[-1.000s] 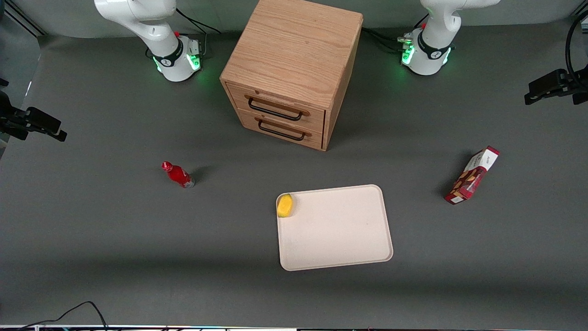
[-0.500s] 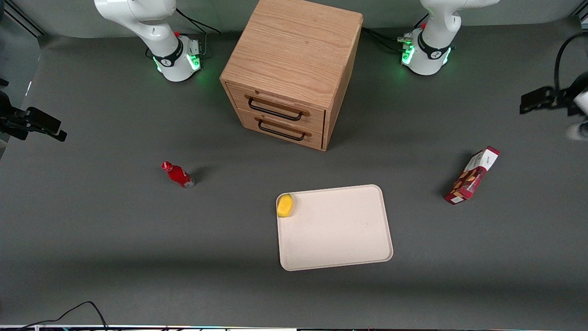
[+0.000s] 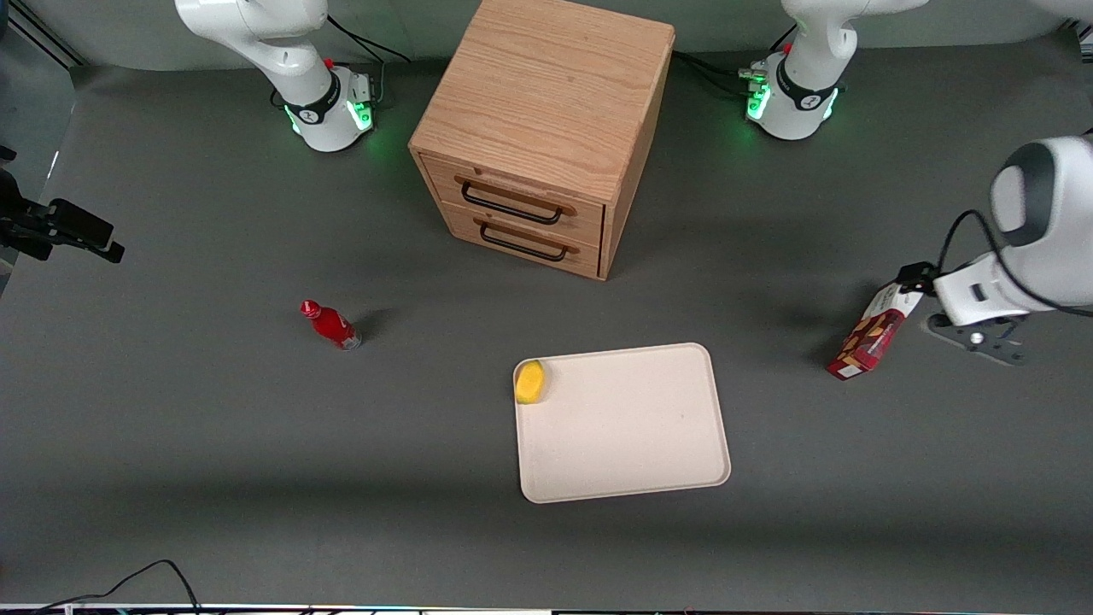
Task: Place red cookie box on tray
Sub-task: 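Move the left gripper down over the red plaid shortbread box, then close the left gripper on the shortbread box and lift it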
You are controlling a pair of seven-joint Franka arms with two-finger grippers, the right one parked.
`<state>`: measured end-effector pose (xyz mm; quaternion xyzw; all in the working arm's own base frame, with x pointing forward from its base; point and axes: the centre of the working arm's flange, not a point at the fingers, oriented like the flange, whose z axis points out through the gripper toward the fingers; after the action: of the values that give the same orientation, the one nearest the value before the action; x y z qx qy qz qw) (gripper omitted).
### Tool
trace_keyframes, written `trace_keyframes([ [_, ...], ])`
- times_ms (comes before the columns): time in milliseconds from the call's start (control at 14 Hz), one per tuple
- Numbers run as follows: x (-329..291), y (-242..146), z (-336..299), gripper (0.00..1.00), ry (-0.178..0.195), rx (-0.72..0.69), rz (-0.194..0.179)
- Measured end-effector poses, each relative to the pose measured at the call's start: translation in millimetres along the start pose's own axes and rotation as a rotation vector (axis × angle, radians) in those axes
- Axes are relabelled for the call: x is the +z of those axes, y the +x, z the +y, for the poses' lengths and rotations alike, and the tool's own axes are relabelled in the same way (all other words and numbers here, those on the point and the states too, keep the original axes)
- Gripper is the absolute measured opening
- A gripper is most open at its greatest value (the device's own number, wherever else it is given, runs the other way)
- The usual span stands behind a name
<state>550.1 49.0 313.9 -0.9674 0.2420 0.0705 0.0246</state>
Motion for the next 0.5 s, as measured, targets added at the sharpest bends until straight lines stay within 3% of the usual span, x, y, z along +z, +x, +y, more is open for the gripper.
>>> trace_keyframes([
  [71,30.8,-3.5,8.4,1.00,0.016,0.009,0.042],
  [214,80.3,-10.1,20.1,0.82,0.044,0.014,0.124],
  [357,101.2,-12.5,19.5,0.58,0.042,-0.004,0.145],
  [429,93.7,-10.7,14.9,0.38,0.043,-0.015,0.153],
  [500,85.3,-9.7,12.8,0.29,0.037,-0.022,0.146],
])
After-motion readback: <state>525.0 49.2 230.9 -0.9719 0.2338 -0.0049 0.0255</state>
